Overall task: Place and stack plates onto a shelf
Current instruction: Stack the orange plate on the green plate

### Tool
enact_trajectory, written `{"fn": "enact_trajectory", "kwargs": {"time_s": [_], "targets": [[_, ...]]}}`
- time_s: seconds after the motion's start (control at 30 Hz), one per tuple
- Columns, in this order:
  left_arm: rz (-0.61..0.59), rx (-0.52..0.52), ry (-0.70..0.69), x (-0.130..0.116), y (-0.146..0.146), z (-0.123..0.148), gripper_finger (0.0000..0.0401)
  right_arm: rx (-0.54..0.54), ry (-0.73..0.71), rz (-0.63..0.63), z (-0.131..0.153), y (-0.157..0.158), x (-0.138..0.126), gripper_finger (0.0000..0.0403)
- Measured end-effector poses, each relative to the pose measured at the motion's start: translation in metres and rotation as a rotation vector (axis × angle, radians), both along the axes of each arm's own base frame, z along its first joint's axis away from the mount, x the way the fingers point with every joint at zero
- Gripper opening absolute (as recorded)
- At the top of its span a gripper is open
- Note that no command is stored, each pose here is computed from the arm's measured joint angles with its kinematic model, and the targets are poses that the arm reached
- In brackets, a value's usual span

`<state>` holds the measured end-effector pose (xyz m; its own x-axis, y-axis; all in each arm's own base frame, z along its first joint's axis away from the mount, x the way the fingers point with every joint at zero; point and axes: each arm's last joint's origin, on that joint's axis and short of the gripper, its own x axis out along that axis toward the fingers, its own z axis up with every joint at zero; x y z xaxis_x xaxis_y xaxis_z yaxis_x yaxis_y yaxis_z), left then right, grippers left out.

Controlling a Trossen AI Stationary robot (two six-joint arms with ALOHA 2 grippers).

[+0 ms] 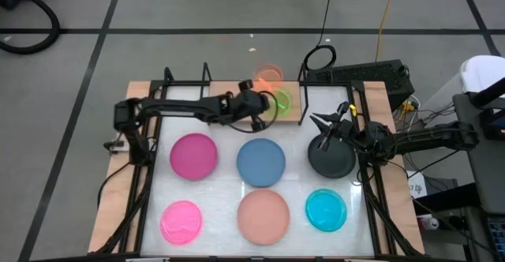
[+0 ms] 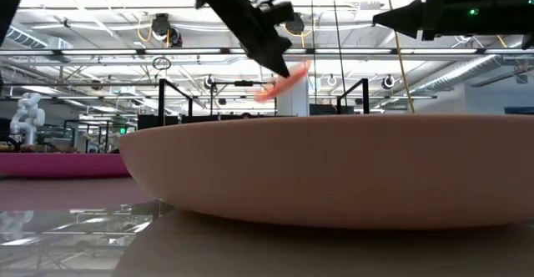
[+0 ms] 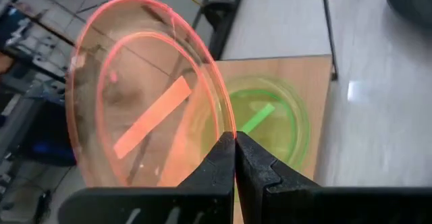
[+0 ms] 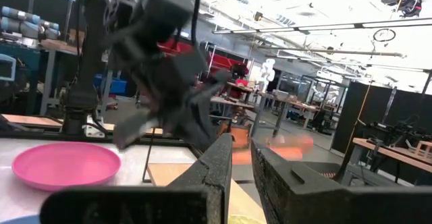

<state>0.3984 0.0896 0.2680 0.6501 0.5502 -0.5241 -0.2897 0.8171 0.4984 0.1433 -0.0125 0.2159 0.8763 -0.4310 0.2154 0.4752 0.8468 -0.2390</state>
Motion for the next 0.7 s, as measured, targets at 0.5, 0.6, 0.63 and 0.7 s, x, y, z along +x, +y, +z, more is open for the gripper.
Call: {"fn": "enact_trajectory", "kwargs": {"time_s": [0.5, 0.6, 0.63, 0.7], "targets": [[-0.147, 0.025, 0.114, 0.038, 0.006, -0.063, 0.0000, 0.000, 0.000, 0.000, 0.000, 0.000, 0.000, 0.0043], [-0.146, 0.021, 0.133, 0.039, 0.008, -0.071, 0.0000, 0.000, 0.000, 0.000, 0.000, 0.000, 0.000, 0.0043], [-0.145, 0.018, 0.139, 0.040, 0.008, -0.073, 0.0001, 0.000, 0.000, 0.000, 0.000, 0.000, 0.000, 0.0043], [-0.144, 0.012, 0.144, 0.040, 0.011, -0.076, 0.0002, 0.000, 0.000, 0.000, 0.000, 0.000, 0.000, 0.0043]]}}
